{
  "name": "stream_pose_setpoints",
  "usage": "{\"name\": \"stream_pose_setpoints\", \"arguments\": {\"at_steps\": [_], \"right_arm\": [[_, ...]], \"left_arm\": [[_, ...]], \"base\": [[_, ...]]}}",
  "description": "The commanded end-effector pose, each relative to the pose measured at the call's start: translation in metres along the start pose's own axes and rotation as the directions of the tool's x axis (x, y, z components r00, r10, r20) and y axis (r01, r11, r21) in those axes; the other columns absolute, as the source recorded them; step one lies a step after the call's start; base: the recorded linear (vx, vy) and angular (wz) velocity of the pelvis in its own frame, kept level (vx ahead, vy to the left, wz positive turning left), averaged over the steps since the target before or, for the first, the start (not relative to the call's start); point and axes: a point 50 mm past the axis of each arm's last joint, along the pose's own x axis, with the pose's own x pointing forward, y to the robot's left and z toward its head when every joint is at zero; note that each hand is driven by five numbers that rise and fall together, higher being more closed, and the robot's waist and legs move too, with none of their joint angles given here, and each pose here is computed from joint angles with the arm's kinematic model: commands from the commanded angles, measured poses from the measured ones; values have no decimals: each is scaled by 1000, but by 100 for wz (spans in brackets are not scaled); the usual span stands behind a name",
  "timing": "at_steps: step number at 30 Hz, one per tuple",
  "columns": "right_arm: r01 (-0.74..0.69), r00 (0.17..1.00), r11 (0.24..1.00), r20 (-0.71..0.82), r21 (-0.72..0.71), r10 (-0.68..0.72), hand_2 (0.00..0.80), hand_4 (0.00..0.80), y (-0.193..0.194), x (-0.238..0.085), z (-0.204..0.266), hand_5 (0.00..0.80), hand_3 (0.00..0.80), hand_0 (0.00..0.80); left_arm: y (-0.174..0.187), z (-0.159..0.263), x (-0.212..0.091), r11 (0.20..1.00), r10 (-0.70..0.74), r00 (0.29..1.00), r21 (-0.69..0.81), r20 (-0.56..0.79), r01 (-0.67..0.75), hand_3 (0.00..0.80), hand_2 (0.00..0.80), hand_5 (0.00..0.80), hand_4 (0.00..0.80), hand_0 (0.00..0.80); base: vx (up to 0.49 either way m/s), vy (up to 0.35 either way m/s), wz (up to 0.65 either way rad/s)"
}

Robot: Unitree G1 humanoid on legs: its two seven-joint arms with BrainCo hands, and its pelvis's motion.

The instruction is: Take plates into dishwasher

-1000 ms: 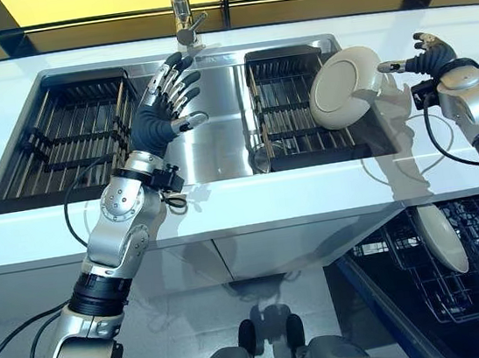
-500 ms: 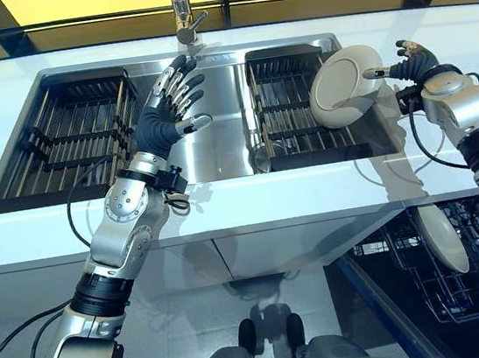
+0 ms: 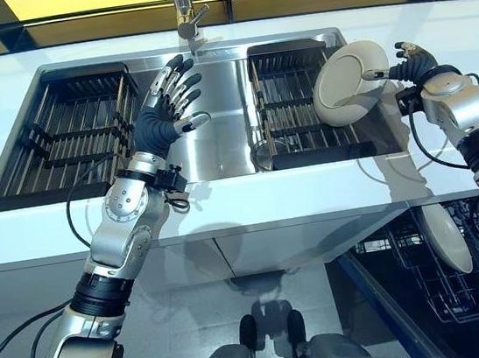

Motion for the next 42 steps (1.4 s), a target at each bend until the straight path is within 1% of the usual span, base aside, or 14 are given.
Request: {"name": "stream_pose_setpoints", "arguments": {"at_steps": [1, 17, 34, 42], "right_arm": [[83, 994, 993, 80, -89, -75, 0, 0, -19, -3, 26, 0, 0, 0], [95, 994, 991, 55, -95, -90, 0, 0, -25, -2, 26, 0, 0, 0], [58, 995, 993, 88, -107, -49, 0, 0, -14, -2, 35, 0, 0, 0], [30, 998, 992, 56, -120, -24, 0, 0, -9, -2, 33, 0, 0, 0]], "left_arm": [[-11, 22, 16, 999, -40, 990, 21, 135, 37, 0, 0, 0, 0, 0], [-9, 27, 19, 999, -42, 987, 39, 158, 36, 0, 0, 0, 0, 0], [-9, 29, 21, 999, -31, 985, 44, 169, 24, 0, 0, 0, 0, 0], [-8, 30, 21, 999, -23, 984, 45, 177, 16, 0, 0, 0, 0, 0]], "base": [[0, 0, 0], [0, 0, 0], [0, 1, 0], [0, 0, 0]]}}
